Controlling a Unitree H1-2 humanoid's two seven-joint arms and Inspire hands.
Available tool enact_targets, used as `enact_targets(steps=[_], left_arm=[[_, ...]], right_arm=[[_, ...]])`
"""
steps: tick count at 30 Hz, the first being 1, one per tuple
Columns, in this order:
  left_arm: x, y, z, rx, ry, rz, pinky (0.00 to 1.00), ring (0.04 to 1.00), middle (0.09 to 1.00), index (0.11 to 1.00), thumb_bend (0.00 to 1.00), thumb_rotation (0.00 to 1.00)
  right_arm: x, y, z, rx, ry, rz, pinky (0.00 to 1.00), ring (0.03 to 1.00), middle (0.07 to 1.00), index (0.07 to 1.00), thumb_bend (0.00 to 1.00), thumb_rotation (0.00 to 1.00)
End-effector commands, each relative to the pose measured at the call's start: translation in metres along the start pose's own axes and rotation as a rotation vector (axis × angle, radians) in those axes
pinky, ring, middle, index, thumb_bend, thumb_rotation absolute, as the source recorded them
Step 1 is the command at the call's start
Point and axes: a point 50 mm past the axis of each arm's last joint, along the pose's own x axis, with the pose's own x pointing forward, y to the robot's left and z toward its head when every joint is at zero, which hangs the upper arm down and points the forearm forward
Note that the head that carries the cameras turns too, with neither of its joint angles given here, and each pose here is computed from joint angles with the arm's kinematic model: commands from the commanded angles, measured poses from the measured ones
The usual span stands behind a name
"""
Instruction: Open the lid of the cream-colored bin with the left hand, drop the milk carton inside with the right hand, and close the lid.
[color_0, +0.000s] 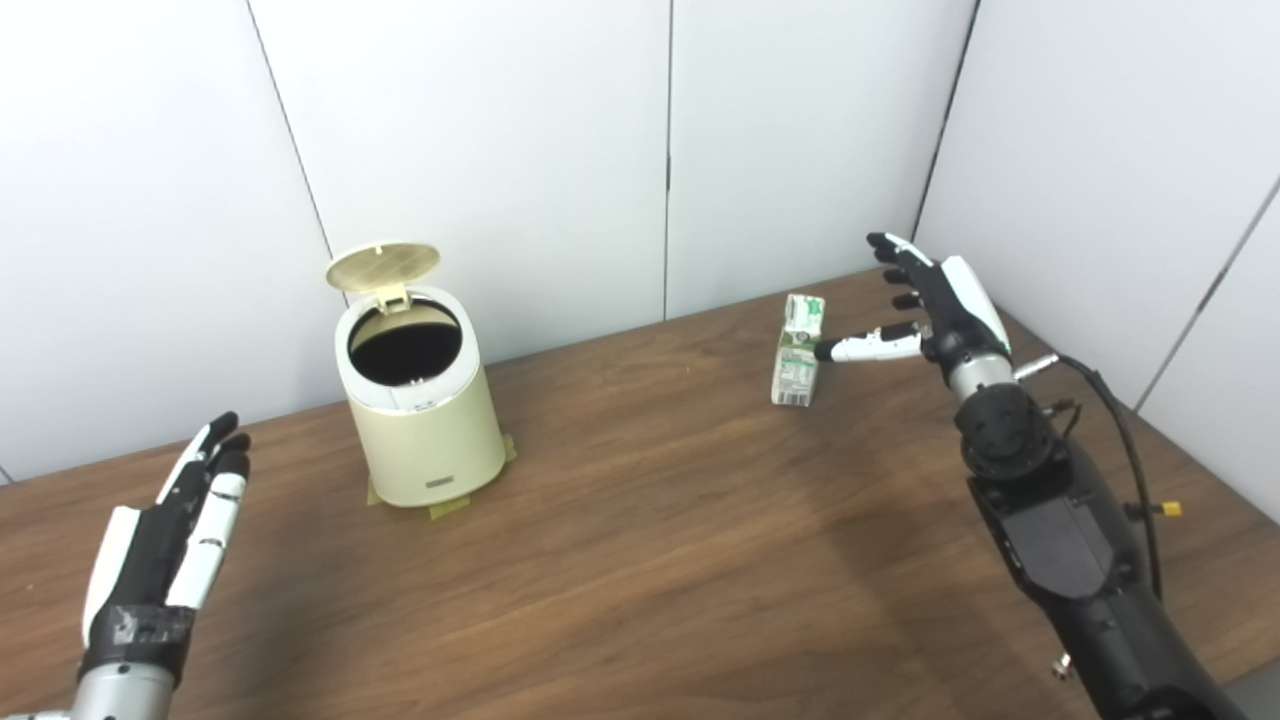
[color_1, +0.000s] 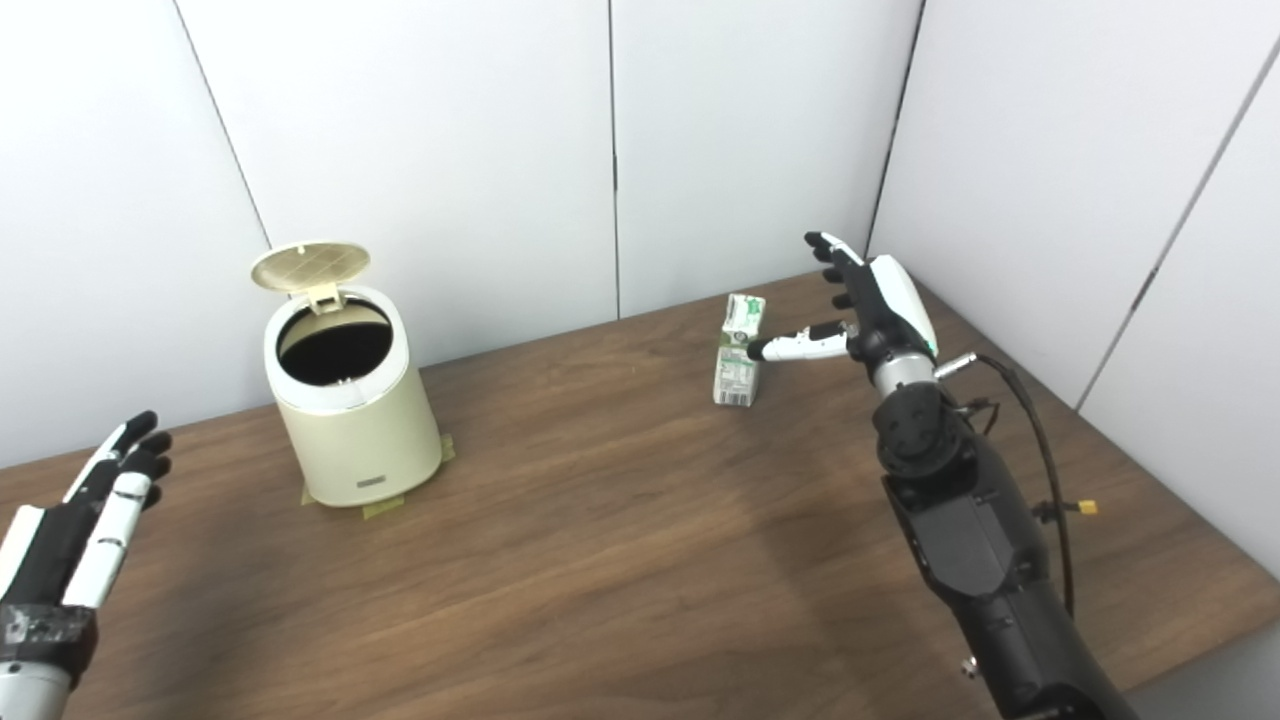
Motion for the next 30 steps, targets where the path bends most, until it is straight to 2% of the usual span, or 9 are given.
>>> enact_targets(steps=[1, 6, 8, 11, 12, 14, 17, 20, 30], left_arm=[[0.008, 0.009, 0.022, 0.042, -0.071, 0.029, 0.96, 0.938, 0.936, 0.965, 0.39, 0.93], [0.006, 0.012, 0.025, 0.094, -0.05, 0.049, 1.0, 0.987, 0.945, 0.932, 0.41, 0.99], [0.006, 0.012, 0.026, 0.1, -0.046, 0.051, 1.0, 0.994, 0.951, 0.929, 0.4, 1.0], [0.005, 0.013, 0.027, 0.094, -0.037, 0.047, 1.0, 1.0, 0.957, 0.926, 0.4, 1.0], [0.005, 0.013, 0.027, 0.088, -0.032, 0.044, 1.0, 1.0, 0.96, 0.924, 0.42, 1.0], [0.004, 0.013, 0.028, 0.076, -0.026, 0.037, 1.0, 1.0, 0.962, 0.918, 0.45, 1.0], [0.004, 0.013, 0.03, 0.07, -0.027, 0.033, 1.0, 1.0, 0.959, 0.913, 0.45, 1.0], [0.004, 0.013, 0.032, 0.075, -0.031, 0.033, 1.0, 0.999, 0.955, 0.909, 0.46, 1.0], [0.005, 0.014, 0.034, 0.084, -0.047, 0.031, 1.0, 0.982, 0.939, 0.89, 0.42, 1.0]], right_arm=[[0.017, -0.019, 0.032, -0.044, -0.104, -0.048, 0.76, 0.868, 0.901, 0.908, 1.0, 0.19], [0.031, -0.01, 0.041, -0.093, -0.085, 0.003, 0.77, 0.878, 0.903, 0.886, 1.0, 0.19], [0.035, -0.005, 0.043, -0.084, -0.065, 0.025, 0.72, 0.87, 0.899, 0.876, 1.0, 0.18], [0.038, 0.0, 0.044, -0.072, -0.041, 0.039, 0.57, 0.833, 0.899, 0.875, 1.0, 0.17], [0.04, 0.001, 0.044, -0.074, -0.036, 0.043, 0.49, 0.756, 0.895, 0.875, 1.0, 0.16], [0.042, 0.004, 0.044, -0.086, -0.028, 0.052, 0.47, 0.738, 0.886, 0.867, 1.0, 0.16], [0.045, 0.008, 0.044, -0.103, -0.015, 0.06, 0.54, 0.754, 0.859, 0.851, 1.0, 0.17], [0.045, 0.01, 0.045, -0.103, -0.015, 0.062, 0.52, 0.737, 0.844, 0.84, 1.0, 0.17], [0.043, 0.015, 0.038, -0.152, -0.044, 0.088, 0.71, 0.799, 0.822, 0.801, 0.99, 0.09]])
